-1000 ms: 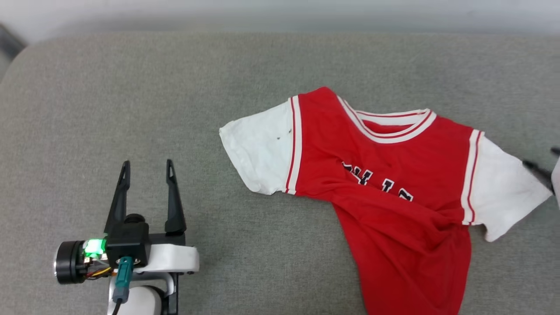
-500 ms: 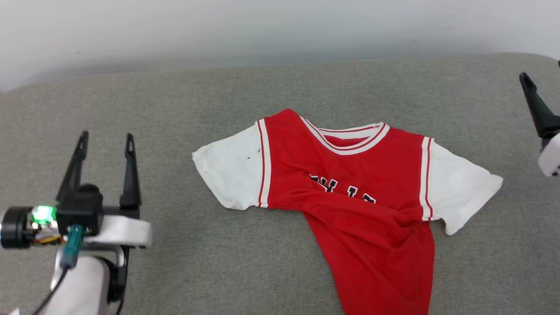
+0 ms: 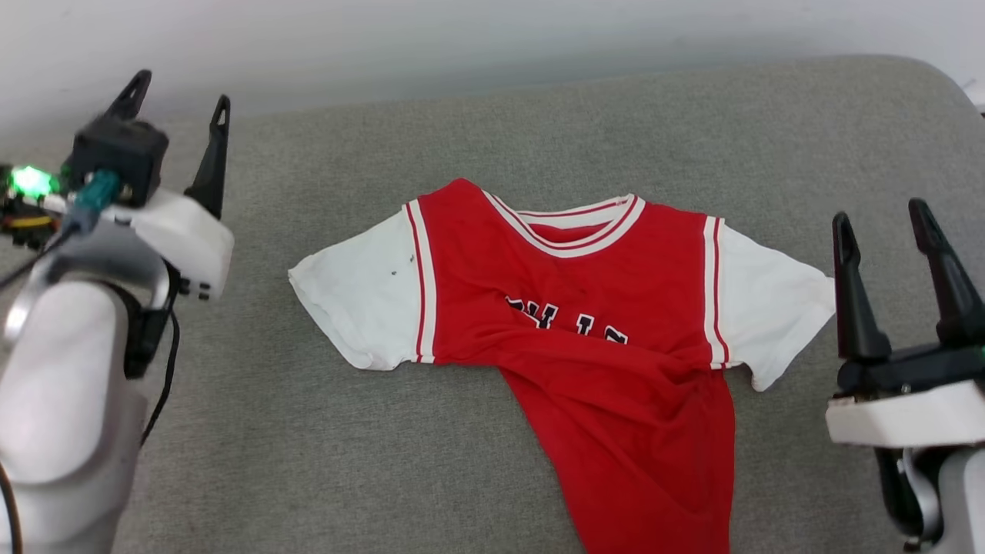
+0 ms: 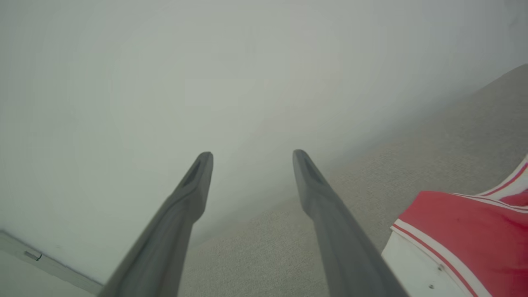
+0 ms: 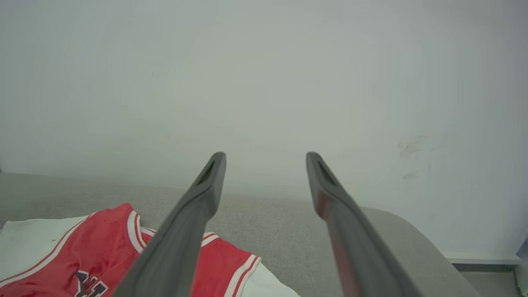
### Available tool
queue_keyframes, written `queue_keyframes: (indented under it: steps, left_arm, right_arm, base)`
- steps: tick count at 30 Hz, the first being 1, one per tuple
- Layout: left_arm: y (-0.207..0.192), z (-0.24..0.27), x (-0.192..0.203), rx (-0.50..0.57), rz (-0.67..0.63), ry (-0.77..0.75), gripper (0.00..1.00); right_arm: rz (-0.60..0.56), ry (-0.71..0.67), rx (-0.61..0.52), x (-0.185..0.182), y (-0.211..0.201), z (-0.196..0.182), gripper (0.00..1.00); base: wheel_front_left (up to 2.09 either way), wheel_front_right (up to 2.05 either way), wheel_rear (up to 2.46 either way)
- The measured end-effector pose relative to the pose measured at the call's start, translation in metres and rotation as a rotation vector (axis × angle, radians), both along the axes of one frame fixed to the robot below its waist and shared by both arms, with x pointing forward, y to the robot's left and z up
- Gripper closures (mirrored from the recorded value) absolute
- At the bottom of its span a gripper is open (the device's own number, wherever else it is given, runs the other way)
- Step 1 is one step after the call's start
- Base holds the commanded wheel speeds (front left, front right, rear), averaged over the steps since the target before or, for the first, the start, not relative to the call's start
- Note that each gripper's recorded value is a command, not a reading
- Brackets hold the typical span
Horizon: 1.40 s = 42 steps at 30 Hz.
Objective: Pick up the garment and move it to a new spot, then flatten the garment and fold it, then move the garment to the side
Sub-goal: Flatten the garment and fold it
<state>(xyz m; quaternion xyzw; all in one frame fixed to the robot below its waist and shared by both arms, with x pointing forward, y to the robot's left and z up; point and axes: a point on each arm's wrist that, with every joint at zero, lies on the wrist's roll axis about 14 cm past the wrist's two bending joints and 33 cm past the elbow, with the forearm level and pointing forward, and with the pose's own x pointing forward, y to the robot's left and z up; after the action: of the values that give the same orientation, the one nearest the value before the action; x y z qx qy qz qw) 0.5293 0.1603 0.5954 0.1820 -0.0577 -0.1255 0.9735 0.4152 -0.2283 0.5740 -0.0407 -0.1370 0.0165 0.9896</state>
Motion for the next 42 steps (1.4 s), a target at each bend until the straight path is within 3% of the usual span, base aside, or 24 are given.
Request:
queue_keyframes:
  steps: [10,24,33,40,41,42]
  left_arm:
    - [-0.031,-0.047,0.026,0.174,-0.093,0.43,0.0]
    - [-0.038,-0.137,0.002,0.449,-0.18,1.087,0.0]
    - [-0.038,-0.197,-0.006,0.562,-0.215,1.285,0.0]
    - [-0.034,-0.221,-0.009,0.593,-0.225,1.346,0.0]
    - [-0.034,-0.222,-0.009,0.6,-0.229,1.345,1.0]
    - [-0.034,-0.222,-0.009,0.603,-0.23,1.344,1.0]
  right_arm:
    - [-0.012,0.044,0.042,-0.018,0.013,-0.019,0.0]
    - [-0.002,0.124,0.045,0.003,0.015,-0.05,0.0]
    - [-0.019,0.164,0.032,0.015,0.008,-0.067,0.0]
    - [-0.027,0.189,0.027,0.016,0.005,-0.076,0.0]
    - [-0.025,0.19,0.027,0.016,0.006,-0.076,0.0]
    - [-0.024,0.19,0.028,0.017,0.006,-0.077,0.0]
  base:
    - [0.0,0.0,0.0]
    - [0.0,0.0,0.0]
    - [0.0,0.0,0.0]
    - [0.0,0.0,0.0]
    - [0.0,0.0,0.0]
    - [0.0,0.0,0.0]
